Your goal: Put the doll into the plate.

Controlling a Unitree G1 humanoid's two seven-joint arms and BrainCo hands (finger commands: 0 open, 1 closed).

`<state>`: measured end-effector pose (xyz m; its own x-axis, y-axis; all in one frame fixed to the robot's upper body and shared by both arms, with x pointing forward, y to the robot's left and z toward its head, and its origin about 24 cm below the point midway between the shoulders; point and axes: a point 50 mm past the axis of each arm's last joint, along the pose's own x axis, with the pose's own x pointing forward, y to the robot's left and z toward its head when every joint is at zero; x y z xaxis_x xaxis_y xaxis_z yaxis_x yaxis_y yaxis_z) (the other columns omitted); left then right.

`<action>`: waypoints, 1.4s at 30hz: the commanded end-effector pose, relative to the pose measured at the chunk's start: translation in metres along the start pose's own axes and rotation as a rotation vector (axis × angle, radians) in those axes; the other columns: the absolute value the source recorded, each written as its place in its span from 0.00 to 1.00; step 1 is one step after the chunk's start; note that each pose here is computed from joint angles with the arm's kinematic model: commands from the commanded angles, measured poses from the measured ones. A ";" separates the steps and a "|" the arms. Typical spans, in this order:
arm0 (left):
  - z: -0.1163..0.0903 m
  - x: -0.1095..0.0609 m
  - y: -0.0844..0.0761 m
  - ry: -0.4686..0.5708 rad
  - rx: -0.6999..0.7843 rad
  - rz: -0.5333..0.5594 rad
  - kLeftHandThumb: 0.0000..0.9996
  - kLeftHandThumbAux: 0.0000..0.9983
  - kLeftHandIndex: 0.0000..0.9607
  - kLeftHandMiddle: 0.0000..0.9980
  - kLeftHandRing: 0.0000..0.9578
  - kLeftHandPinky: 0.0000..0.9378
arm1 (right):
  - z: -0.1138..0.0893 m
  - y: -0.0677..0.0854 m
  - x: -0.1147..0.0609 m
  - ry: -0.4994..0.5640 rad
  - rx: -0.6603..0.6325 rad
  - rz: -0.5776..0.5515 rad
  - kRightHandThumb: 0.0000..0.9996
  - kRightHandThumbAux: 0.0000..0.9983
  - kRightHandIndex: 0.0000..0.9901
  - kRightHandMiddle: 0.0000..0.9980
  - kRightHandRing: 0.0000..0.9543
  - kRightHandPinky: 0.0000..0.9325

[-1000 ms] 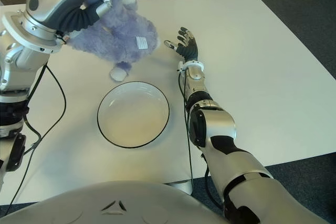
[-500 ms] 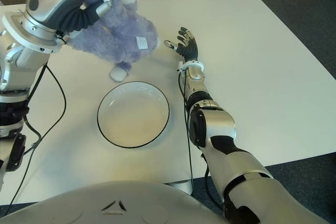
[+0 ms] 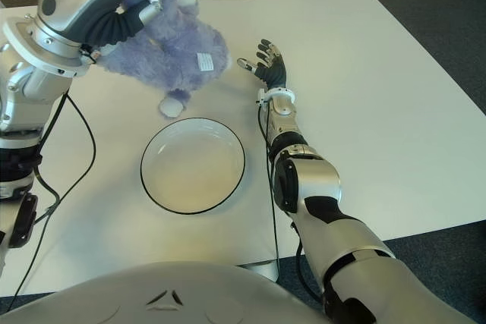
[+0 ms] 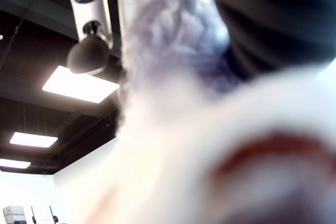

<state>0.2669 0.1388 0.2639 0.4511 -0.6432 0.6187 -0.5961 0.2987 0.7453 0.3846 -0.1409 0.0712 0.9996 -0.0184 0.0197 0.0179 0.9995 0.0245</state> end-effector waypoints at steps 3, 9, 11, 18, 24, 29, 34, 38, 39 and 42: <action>0.075 -0.023 -0.017 -0.330 0.007 -0.082 0.74 0.70 0.46 0.69 0.79 0.88 | -0.011 0.005 -0.004 0.050 0.031 0.002 0.08 0.79 0.17 0.17 0.16 0.17; 0.104 -0.040 -0.014 -0.360 -0.003 -0.099 0.85 0.66 0.45 0.49 0.81 0.90 | -0.012 0.004 -0.005 0.051 0.033 0.001 0.07 0.78 0.17 0.17 0.16 0.17; 0.102 -0.039 -0.014 -0.346 -0.029 -0.114 0.85 0.66 0.45 0.49 0.81 0.90 | -0.012 0.003 -0.005 0.051 0.031 0.002 0.06 0.78 0.17 0.17 0.16 0.17; 0.065 -0.012 -0.016 -0.272 -0.067 -0.161 0.85 0.66 0.45 0.49 0.80 0.91 | -0.012 0.002 -0.005 0.052 0.025 0.002 0.03 0.80 0.16 0.17 0.16 0.17; 0.048 -0.004 -0.022 -0.113 -0.224 -0.150 0.85 0.67 0.45 0.49 0.81 0.91 | -0.012 0.001 -0.005 0.054 0.015 0.003 0.01 0.79 0.16 0.16 0.16 0.17; 0.049 -0.006 -0.020 -0.078 -0.245 -0.160 0.85 0.67 0.46 0.49 0.82 0.89 | -0.012 0.001 -0.005 0.056 0.014 0.000 0.01 0.79 0.17 0.16 0.15 0.17; 0.049 -0.002 -0.017 -0.085 -0.239 -0.190 0.84 0.67 0.46 0.49 0.82 0.87 | -0.012 0.001 -0.004 0.061 0.029 -0.003 0.04 0.79 0.17 0.17 0.16 0.18; 0.049 -0.002 -0.017 -0.095 -0.244 -0.188 0.84 0.67 0.46 0.49 0.82 0.87 | -0.012 0.000 -0.004 0.065 0.036 -0.004 0.05 0.78 0.17 0.17 0.17 0.18; 0.049 -0.001 -0.017 -0.097 -0.247 -0.186 0.84 0.67 0.46 0.49 0.82 0.87 | -0.012 0.000 -0.004 0.065 0.037 -0.004 0.06 0.78 0.17 0.17 0.17 0.18; 0.049 -0.001 -0.017 -0.097 -0.255 -0.186 0.84 0.67 0.46 0.49 0.82 0.87 | -0.012 0.000 -0.004 0.066 0.037 -0.004 0.06 0.78 0.17 0.17 0.16 0.17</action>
<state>0.2436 0.0993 0.2382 0.4587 -0.7593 0.4616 -0.3329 0.3348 0.8815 0.3844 -0.1420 0.0698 0.9997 -0.0212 0.0098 0.0207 0.9987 0.0459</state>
